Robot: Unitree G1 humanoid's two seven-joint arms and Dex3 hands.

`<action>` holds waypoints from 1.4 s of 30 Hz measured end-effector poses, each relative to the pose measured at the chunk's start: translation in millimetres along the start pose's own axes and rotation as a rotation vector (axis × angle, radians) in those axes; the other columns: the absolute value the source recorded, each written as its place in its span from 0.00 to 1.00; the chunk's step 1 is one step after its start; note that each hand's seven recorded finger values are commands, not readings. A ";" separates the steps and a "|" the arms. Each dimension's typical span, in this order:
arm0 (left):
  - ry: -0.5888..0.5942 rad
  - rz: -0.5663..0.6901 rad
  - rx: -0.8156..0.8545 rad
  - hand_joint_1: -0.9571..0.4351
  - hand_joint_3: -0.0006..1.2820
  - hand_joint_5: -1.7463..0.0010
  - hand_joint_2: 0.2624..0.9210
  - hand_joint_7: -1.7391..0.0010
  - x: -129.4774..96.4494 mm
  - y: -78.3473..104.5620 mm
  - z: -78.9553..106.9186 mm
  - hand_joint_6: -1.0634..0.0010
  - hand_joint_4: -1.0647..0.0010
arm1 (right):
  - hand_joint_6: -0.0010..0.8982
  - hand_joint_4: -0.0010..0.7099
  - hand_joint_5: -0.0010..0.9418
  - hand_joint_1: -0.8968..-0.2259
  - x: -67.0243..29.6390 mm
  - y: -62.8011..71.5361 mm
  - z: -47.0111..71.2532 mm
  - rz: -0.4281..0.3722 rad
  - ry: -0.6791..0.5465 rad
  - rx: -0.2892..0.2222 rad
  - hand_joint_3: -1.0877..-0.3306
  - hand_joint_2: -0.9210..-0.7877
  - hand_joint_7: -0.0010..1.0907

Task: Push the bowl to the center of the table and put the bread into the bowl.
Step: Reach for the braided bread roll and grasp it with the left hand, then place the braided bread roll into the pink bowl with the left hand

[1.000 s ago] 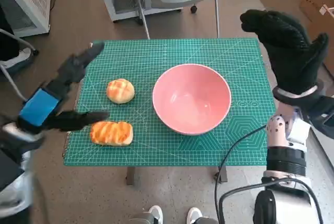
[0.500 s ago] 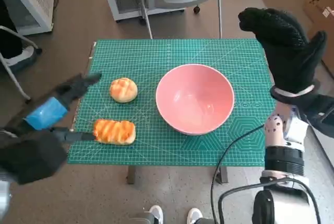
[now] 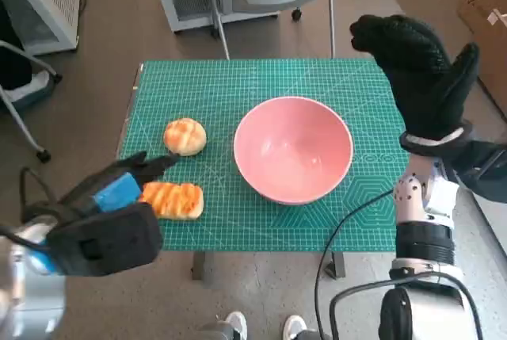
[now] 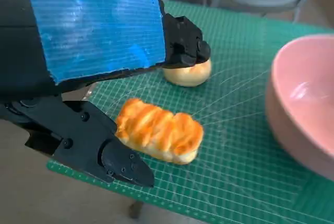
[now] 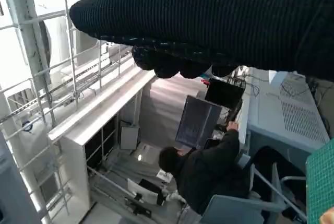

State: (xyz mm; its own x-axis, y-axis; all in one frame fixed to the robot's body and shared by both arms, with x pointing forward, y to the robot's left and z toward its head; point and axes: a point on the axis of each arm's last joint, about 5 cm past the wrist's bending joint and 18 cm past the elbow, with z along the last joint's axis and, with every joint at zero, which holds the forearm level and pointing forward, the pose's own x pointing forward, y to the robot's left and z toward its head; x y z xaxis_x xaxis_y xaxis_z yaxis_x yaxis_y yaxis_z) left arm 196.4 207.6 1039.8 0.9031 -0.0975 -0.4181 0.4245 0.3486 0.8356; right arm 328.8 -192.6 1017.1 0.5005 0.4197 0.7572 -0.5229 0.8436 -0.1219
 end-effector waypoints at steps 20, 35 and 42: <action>0.141 -0.097 0.021 0.66 0.01 0.99 0.76 0.98 51.7 -28.0 -8.0 0.59 0.77 | 0.49 0.51 0.00 0.37 0.5 3.6 -3.7 0.020 -0.001 0.024 0.53 0.00 0.00; 0.164 -0.018 0.173 0.70 0.22 0.22 0.81 0.52 70.0 -41.9 -15.5 0.30 0.41 | 0.50 0.51 0.00 0.35 1.6 2.8 -0.6 0.028 -0.013 0.018 0.53 0.00 0.00; 0.130 -0.039 0.175 0.69 0.24 0.19 0.81 0.46 63.5 -38.8 -14.1 0.33 0.42 | 0.50 0.51 0.00 0.35 1.4 2.5 0.8 0.029 -0.021 0.011 0.52 0.00 0.00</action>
State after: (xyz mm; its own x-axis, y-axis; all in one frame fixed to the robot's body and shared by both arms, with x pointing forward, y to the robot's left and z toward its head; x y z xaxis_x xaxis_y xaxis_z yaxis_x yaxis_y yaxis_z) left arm 236.4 201.0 975.8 0.8748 0.0175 -0.4841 0.4736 0.1789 0.8624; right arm 327.6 -190.2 1018.4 0.4702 0.4368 0.7669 -0.5448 0.8273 -0.1372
